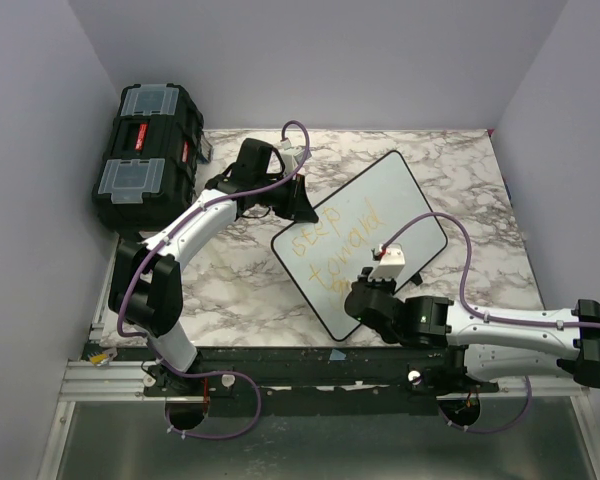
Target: Write a sentence on the whiteboard
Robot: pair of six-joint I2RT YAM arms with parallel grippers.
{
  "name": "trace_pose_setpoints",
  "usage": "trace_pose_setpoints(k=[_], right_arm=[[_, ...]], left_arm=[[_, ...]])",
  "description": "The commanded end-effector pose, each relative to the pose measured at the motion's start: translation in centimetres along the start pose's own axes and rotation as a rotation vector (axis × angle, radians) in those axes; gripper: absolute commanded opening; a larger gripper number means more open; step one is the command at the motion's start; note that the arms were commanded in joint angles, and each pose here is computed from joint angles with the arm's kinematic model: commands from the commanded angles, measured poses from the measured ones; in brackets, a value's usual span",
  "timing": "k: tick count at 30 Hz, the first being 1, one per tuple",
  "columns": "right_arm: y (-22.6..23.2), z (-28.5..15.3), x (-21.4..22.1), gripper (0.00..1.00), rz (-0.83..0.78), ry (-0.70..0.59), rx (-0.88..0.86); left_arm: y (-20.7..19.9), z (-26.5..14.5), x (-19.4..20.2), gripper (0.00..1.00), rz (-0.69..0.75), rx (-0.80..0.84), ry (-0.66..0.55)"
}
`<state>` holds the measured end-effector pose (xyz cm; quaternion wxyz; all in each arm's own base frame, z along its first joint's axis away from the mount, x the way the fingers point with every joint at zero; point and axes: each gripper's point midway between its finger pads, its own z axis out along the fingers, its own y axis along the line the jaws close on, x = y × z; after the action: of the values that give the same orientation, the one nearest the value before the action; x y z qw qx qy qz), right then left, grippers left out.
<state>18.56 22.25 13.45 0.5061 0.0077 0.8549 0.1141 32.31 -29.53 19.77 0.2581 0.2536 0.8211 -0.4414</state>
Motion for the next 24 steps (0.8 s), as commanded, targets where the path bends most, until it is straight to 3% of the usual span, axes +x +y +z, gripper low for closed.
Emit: trace_pose_setpoints(k=[1,16,24], right_arm=[[-1.3,0.4,0.3,0.01,0.004,-0.019,0.056],[0.1,1.0,-1.8,0.01,-0.043,-0.077,0.091],[0.9,0.7,-0.8,0.01,-0.027,-0.019,0.023]], left_arm=[[-0.3,0.8,1.5,0.0,0.102,-0.011,0.043],[-0.2,0.8,1.5,0.0,0.1,-0.011,0.043],[-0.3,0.8,1.5,0.0,0.102,-0.009,0.044]])
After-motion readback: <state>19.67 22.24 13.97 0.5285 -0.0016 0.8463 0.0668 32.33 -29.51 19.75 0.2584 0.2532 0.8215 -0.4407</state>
